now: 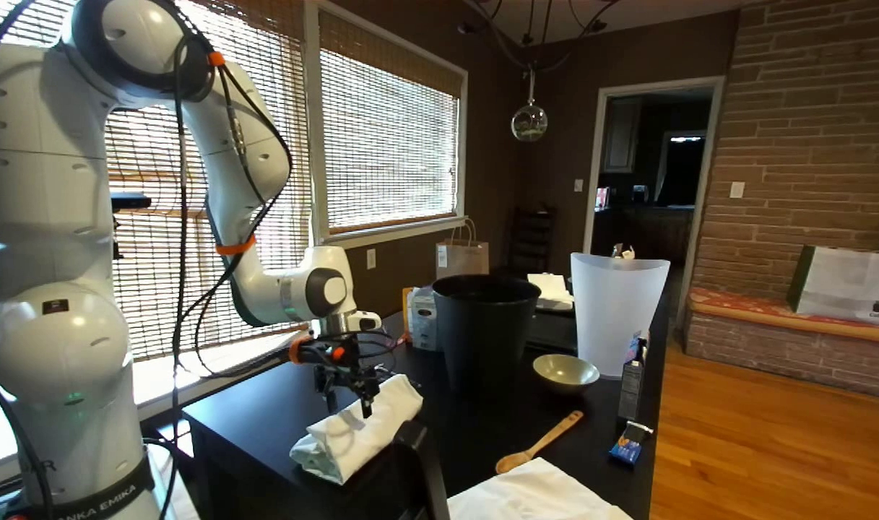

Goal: Unfold the left white towel, then remove the brown sachet from the left towel

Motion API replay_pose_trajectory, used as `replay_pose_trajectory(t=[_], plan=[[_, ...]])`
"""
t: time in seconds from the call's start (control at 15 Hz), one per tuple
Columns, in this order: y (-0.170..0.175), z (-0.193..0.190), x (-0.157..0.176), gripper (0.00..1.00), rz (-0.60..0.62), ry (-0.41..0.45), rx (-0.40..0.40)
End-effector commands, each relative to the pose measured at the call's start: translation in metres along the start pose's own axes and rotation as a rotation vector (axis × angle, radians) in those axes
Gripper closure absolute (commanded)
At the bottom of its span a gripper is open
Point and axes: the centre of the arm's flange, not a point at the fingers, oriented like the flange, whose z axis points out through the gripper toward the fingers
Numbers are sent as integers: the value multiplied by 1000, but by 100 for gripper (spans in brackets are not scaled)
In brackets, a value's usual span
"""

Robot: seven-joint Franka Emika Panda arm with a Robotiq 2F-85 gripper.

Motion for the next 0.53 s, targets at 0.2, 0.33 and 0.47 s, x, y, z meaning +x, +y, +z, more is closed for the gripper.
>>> replay_pose_trajectory(t=[0.2,0.33,0.47], plan=[[-5,19,8,48,-7,10,-38],[-2,19,9,62,-6,15,-53],[5,16,10,76,1,21,-72]])
